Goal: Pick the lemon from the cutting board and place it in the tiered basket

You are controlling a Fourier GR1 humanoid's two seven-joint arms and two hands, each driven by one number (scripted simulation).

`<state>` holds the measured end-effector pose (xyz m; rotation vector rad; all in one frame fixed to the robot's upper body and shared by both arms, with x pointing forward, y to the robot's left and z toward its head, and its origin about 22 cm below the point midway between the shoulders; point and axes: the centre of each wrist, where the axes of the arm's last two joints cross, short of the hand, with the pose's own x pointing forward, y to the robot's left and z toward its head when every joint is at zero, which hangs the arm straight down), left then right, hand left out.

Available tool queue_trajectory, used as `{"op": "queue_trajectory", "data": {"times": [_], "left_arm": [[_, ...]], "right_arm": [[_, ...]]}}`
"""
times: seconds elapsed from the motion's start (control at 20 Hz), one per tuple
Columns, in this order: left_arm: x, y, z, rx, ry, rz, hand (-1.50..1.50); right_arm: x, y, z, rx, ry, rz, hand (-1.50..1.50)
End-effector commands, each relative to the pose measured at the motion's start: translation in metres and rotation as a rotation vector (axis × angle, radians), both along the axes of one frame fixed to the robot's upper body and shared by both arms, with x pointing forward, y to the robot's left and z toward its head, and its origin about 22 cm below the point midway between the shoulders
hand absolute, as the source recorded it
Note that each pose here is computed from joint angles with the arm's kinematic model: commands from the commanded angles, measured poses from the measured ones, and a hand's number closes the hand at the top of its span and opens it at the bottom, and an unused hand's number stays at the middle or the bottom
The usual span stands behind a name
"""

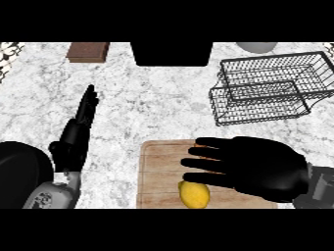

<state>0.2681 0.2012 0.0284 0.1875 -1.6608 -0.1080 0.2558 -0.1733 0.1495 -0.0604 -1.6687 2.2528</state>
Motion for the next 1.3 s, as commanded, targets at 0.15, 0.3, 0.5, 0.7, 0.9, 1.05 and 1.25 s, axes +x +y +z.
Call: {"op": "queue_trajectory", "data": {"times": [0.15,0.3,0.5,0.7,0.9,1.05,1.25], "left_arm": [[0.002,-0.008,0.006,0.010,-0.017,0.000,0.00],[0.014,0.021,0.001,0.013,0.005,0.013,0.00],[0.005,0.019,-0.014,0.005,-0.006,-0.006,0.00],[0.012,0.004,-0.007,-0.003,-0.002,0.001,0.00],[0.010,-0.001,-0.001,0.009,-0.006,0.001,0.00],[0.008,-0.009,-0.006,0.013,-0.003,-0.012,0.00],[0.005,-0.017,0.006,0.009,0.002,0.003,0.00]], "right_arm": [[0.026,0.001,-0.029,-0.058,0.088,0.014,-1.50],[0.006,0.002,-0.024,-0.050,0.084,0.052,-1.50],[0.022,0.011,-0.037,-0.037,0.112,0.067,-1.50],[0.016,0.013,-0.047,-0.029,0.123,0.074,-1.50],[0.015,0.015,-0.054,-0.058,0.123,0.069,-1.50],[0.001,0.023,-0.060,-0.053,0.138,0.068,-1.50],[0.019,0.022,-0.060,-0.089,0.134,0.063,-1.50]]}}
